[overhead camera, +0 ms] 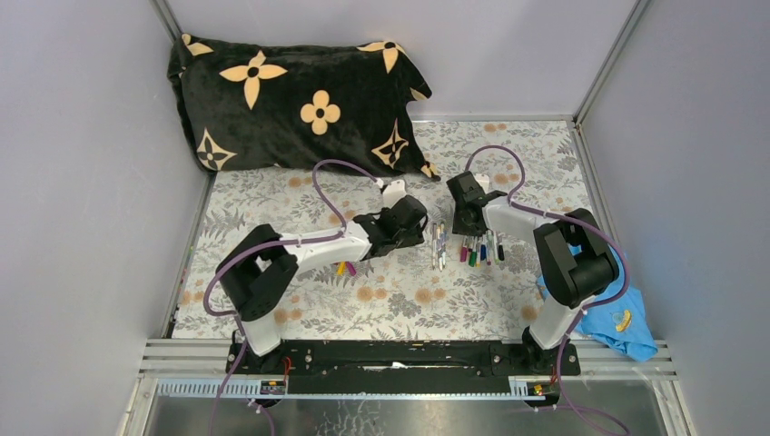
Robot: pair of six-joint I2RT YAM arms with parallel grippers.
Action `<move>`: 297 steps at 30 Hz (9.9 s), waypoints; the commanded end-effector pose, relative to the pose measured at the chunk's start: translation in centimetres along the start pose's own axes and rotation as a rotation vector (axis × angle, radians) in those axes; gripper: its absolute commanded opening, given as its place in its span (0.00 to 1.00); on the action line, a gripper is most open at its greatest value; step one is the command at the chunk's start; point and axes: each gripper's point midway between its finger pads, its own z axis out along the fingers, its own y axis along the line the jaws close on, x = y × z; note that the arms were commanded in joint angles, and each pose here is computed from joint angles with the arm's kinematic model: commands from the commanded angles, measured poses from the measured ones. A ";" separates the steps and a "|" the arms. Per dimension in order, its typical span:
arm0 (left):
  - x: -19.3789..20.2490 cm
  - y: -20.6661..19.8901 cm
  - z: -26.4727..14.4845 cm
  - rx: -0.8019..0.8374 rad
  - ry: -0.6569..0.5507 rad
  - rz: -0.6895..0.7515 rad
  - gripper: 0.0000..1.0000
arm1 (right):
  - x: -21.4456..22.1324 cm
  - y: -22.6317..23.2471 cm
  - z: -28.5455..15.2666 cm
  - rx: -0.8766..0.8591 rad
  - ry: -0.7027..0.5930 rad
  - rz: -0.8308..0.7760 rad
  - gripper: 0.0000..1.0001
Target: Open the pen caps
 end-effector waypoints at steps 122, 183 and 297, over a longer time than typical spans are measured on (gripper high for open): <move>4.2 -4.0 -12.4 0.640 0.093 -0.073 0.00 | 0.5 12.3 -16.1 -0.450 -0.267 0.016 0.03; -0.2 17.9 -5.7 -0.333 0.018 -0.186 0.25 | -0.2 5.7 -8.2 -0.163 -0.161 -0.080 0.00; 3.6 1.5 4.2 0.026 0.189 0.066 0.27 | -4.6 -1.1 -1.1 -0.008 -0.075 0.031 0.30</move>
